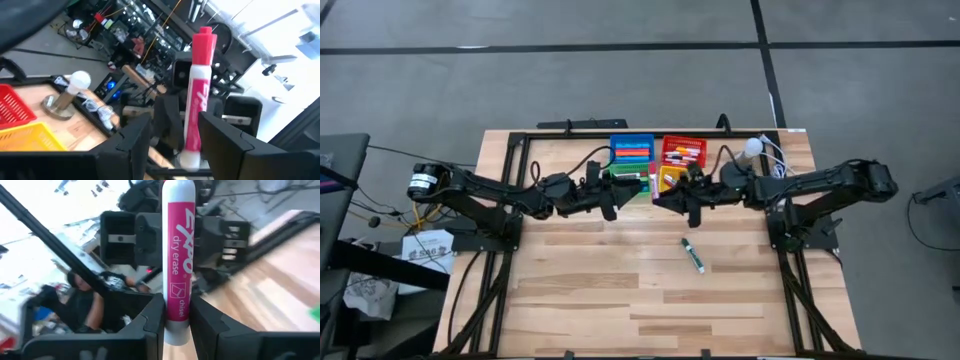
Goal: Pick & Place Markers
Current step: Put the white and pink marker into the green bin
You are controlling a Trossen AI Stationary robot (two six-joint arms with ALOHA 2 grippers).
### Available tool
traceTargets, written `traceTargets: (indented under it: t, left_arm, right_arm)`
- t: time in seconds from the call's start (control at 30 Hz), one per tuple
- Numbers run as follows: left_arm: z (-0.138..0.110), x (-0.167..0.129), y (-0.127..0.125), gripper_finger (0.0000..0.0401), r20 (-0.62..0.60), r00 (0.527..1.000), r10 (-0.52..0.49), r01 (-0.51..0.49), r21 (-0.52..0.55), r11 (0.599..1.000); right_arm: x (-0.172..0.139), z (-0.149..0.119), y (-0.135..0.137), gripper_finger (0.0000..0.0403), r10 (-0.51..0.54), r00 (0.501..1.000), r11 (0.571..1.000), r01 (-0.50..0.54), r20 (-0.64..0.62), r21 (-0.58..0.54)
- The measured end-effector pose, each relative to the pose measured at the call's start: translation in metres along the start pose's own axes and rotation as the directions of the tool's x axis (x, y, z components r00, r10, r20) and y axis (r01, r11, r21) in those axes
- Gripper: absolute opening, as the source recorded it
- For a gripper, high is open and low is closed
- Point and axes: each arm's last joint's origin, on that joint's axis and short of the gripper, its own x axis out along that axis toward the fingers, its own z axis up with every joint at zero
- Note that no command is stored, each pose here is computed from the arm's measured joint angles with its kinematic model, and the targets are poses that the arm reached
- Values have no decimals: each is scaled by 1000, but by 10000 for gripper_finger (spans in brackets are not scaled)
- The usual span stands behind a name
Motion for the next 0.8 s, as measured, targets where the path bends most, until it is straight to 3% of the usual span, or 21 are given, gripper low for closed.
traceTargets:
  t: [0.3,0.8]
  left_arm:
    - [2,0,-3,163,5,999,-31,31,-1,1000]
    - [-2,0,0,163,-53,998,-22,24,31,999]
  right_arm:
    - [28,0,-1,56,52,998,999,-52,-44,6]
    - [31,8,-1,56,43,998,999,-43,-40,-1]
